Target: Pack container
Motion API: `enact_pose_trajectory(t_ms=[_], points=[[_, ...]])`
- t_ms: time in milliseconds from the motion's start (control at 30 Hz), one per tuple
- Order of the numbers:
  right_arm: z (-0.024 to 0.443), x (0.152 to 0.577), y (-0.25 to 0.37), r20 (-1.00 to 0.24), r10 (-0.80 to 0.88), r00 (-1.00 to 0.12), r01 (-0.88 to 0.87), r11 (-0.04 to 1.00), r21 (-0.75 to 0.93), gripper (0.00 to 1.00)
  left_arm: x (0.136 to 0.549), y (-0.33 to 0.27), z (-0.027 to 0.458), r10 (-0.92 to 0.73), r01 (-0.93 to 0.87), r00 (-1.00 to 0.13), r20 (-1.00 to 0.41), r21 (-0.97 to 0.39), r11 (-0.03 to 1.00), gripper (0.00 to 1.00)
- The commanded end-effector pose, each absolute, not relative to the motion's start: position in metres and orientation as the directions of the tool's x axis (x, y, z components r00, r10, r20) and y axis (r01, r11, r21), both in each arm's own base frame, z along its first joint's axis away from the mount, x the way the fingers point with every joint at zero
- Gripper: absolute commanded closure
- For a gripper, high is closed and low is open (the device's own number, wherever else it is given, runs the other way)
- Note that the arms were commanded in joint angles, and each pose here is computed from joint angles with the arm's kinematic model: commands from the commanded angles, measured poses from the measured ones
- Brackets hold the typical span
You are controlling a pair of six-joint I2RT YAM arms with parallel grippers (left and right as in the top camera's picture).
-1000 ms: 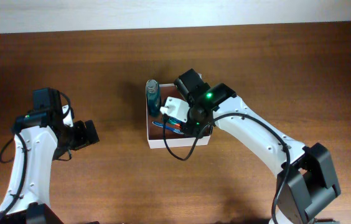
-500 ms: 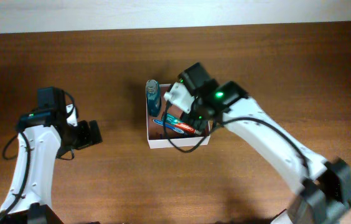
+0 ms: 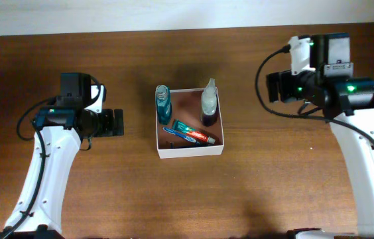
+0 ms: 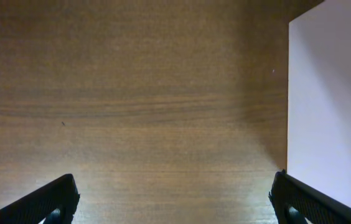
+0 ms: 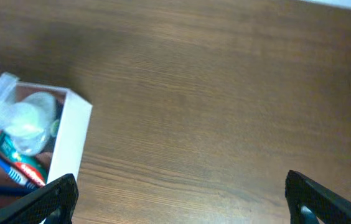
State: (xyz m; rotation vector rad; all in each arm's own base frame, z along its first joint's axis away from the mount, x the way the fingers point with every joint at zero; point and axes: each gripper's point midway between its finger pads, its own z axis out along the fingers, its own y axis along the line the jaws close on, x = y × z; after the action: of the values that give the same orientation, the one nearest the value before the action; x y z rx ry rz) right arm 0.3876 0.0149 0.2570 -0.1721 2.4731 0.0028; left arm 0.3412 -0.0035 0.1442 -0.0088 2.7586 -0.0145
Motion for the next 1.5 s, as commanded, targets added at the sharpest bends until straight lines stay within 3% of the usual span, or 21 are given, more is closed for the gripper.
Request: enact_pose_trajectory(t_ms=[0,167,367,533,700,900,1467], points=[[0.254,0.38,-0.004,-0.591,0.03,-0.806,0.004,0.999,0.047,0.01,0.343,-0.003,0.15,0.014,0.015,-0.923,-0.384,-0.001,1.0,0.01],[0.263,0.355,-0.014,-0.587,0.067,-0.807,0.045,0.998,0.052,0.02,0.337,-0.006,0.183,0.015,0.026,-0.881,-0.474,-0.016,1.0,0.01],[0.269,0.299,-0.017,-0.694,0.095,-0.713,0.088,0.995,0.046,0.03,0.299,-0.007,0.249,0.014,0.034,-0.724,-0.69,-0.016,0.999,0.01],[0.236,0.234,-0.018,-0.738,0.117,-0.664,0.127,0.991,0.043,0.01,0.246,-0.009,0.251,0.011,0.044,-0.623,-0.783,-0.02,0.999,0.01],[0.225,0.198,-0.015,-0.802,0.133,-0.582,0.131,0.989,0.069,0.01,0.21,-0.009,0.236,-0.011,0.034,-0.553,-0.833,-0.035,0.999,0.01],[0.239,0.182,-0.014,-0.863,0.127,-0.489,0.123,0.989,0.076,0.01,0.191,-0.008,0.23,-0.01,0.034,-0.537,-0.843,-0.034,0.999,0.01],[0.233,0.179,-0.012,-0.849,0.126,-0.512,0.114,0.99,0.078,0.01,0.186,-0.008,0.222,-0.01,0.033,-0.569,-0.822,-0.035,0.999,0.0]])
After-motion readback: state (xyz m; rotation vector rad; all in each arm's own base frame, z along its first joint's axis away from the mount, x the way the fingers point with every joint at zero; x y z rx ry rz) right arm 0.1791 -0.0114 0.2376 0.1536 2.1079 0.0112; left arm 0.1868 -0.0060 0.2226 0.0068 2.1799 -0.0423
